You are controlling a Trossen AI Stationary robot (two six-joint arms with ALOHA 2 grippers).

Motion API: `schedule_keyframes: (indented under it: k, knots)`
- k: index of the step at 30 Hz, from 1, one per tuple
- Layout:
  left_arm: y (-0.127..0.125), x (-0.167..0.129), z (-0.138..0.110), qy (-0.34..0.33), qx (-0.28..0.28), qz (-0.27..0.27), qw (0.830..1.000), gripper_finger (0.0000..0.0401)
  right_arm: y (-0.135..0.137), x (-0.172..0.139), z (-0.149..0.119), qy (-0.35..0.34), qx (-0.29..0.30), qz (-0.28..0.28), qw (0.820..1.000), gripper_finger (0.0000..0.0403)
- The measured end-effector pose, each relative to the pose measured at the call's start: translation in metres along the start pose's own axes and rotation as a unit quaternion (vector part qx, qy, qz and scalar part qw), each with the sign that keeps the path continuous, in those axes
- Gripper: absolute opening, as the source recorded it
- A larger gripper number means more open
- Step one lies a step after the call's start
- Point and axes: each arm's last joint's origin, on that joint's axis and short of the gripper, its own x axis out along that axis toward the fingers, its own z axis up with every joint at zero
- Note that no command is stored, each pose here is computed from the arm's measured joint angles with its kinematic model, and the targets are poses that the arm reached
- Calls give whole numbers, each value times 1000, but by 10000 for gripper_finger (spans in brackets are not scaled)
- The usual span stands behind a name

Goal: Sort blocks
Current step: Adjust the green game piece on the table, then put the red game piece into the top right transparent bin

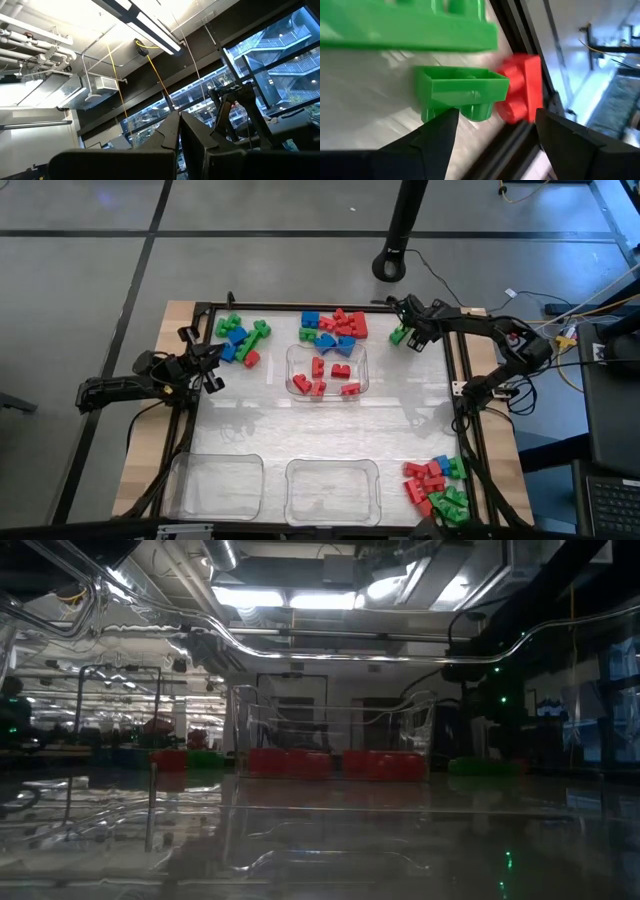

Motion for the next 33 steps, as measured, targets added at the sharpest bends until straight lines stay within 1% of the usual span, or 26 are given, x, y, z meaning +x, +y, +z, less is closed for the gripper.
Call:
schedule_keyframes:
  k: [4,8,10,13,17,20,24,27,29,33]
  knots:
    - [0,0,0,0,0,0,1000,6,6,-4,9,-43,1,18,999,274]
    - [0,0,0,0,0,0,1000,6,12,-10,21,-102,-15,28,994,274]
    - [0,0,0,0,0,0,1000,6,11,-13,25,-108,-21,36,993,274]
    - [0,0,0,0,0,0,1000,6,4,-21,28,-87,-33,32,995,275]
    - [0,0,0,0,0,0,1000,6,-13,-34,33,-52,-27,-14,998,275]
    - [0,0,0,2,0,-1,1000,6,-25,-36,34,-40,-13,-16,999,275]
    - [0,0,-1,3,0,-2,1000,6,-39,-28,28,-28,17,19,999,275]
    - [0,0,-1,3,0,-2,1000,6,-47,-20,20,-9,29,44,999,275]
    - [0,0,-1,3,2,-2,1000,6,-51,-14,16,8,34,51,998,275]
    - [0,0,-1,3,8,-2,1000,6,-57,-4,14,18,37,56,998,275]
